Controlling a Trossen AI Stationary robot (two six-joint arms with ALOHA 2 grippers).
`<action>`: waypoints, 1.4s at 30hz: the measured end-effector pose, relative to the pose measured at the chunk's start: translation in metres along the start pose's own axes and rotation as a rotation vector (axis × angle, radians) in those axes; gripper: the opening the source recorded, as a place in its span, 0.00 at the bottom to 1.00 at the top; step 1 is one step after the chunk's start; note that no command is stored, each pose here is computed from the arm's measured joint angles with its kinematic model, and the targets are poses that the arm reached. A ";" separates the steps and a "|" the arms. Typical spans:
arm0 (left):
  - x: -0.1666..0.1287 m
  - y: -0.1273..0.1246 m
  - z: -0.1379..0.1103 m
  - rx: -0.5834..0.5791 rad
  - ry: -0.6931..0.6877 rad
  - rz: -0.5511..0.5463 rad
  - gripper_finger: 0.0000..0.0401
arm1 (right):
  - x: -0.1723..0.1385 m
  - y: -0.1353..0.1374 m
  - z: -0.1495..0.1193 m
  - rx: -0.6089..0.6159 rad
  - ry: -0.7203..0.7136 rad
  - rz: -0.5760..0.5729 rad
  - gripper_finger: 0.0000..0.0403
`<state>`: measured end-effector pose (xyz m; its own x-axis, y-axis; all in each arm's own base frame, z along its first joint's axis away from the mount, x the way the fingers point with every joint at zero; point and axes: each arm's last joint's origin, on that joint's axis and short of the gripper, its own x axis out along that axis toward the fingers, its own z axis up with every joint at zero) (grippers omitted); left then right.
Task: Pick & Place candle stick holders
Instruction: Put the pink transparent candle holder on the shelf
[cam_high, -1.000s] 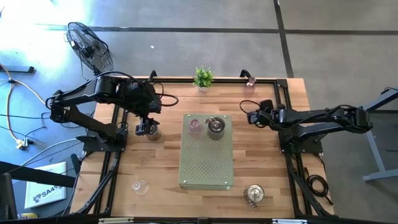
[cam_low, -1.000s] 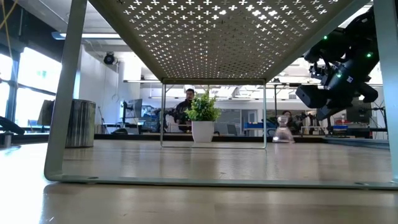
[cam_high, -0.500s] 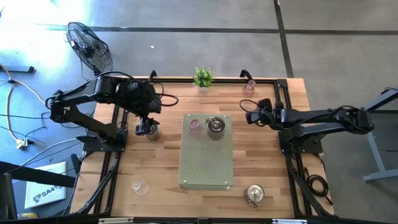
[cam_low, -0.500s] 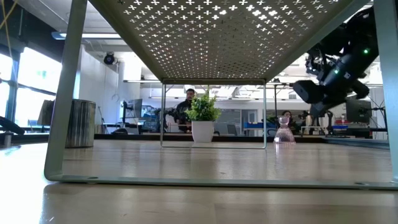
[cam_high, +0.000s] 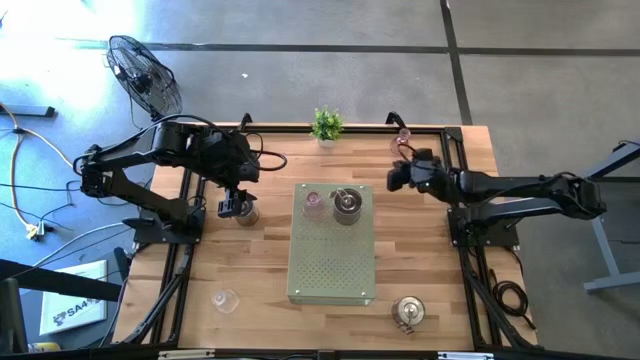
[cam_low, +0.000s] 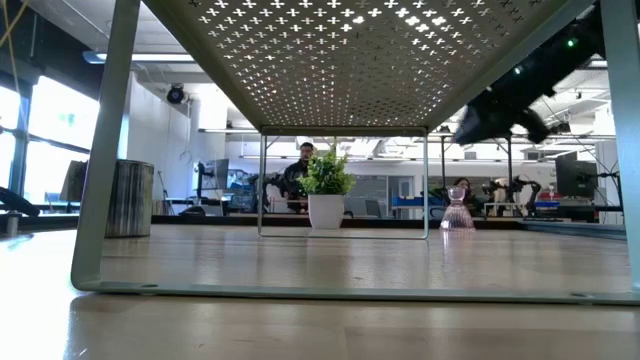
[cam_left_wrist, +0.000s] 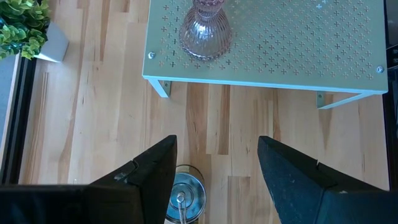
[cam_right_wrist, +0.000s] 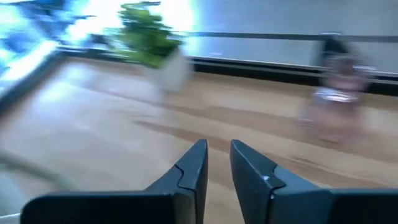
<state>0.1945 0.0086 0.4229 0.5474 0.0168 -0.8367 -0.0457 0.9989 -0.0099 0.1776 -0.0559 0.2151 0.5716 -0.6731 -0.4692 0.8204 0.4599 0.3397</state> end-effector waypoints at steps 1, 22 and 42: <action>0.000 0.000 0.000 0.000 0.000 0.000 0.55 | 0.000 0.003 0.002 0.002 0.000 0.052 0.15; 0.000 0.000 0.000 0.000 0.000 0.000 0.55 | -0.002 0.012 0.014 0.049 -0.094 0.156 0.17; 0.000 0.000 0.000 0.000 0.000 0.000 0.55 | 0.011 -0.007 0.024 0.010 -0.100 0.047 0.97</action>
<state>0.1945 0.0086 0.4229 0.5474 0.0165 -0.8367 -0.0457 0.9989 -0.0102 0.1777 -0.0801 0.2273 0.6048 -0.7059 -0.3687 0.7923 0.4867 0.3679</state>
